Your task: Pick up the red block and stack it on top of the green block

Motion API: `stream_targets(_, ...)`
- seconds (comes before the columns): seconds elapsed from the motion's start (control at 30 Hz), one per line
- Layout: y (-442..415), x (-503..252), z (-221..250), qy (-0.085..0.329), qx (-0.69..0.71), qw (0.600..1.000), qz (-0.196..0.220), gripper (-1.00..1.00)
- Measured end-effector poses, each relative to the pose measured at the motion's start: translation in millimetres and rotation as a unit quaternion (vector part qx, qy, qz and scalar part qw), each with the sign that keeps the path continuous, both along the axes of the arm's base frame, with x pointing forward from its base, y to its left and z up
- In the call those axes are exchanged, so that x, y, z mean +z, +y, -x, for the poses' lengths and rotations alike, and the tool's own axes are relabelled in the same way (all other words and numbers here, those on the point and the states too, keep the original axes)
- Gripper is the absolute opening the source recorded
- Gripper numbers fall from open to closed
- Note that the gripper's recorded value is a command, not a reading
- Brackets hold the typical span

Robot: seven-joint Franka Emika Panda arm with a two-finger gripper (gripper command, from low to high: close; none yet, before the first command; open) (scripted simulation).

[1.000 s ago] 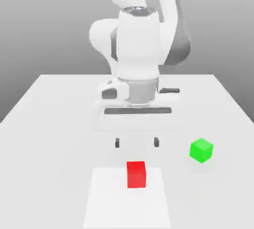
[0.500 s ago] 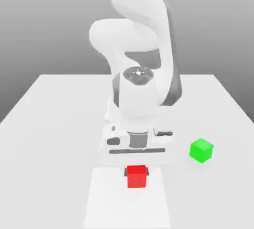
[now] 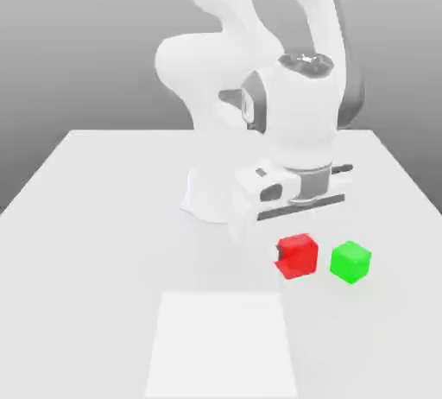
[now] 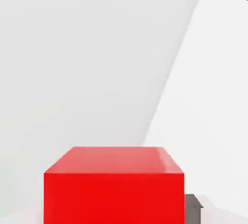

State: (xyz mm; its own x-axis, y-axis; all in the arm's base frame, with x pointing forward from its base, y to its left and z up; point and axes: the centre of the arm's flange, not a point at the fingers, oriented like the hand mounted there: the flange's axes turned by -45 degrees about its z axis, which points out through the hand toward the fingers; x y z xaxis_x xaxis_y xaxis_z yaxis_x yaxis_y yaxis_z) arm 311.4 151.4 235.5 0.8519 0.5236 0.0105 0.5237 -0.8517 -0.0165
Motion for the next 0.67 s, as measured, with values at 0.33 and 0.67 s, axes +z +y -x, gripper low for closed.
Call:
stream_targets(0.33, 86.2, -1.3, 76.0, -0.004, 0.231, 0.973, 0.013, -1.00)
stream_targets(0.67, 83.5, -52.2, 75.3, -0.003, 0.228, 0.974, 0.011, 1.00)
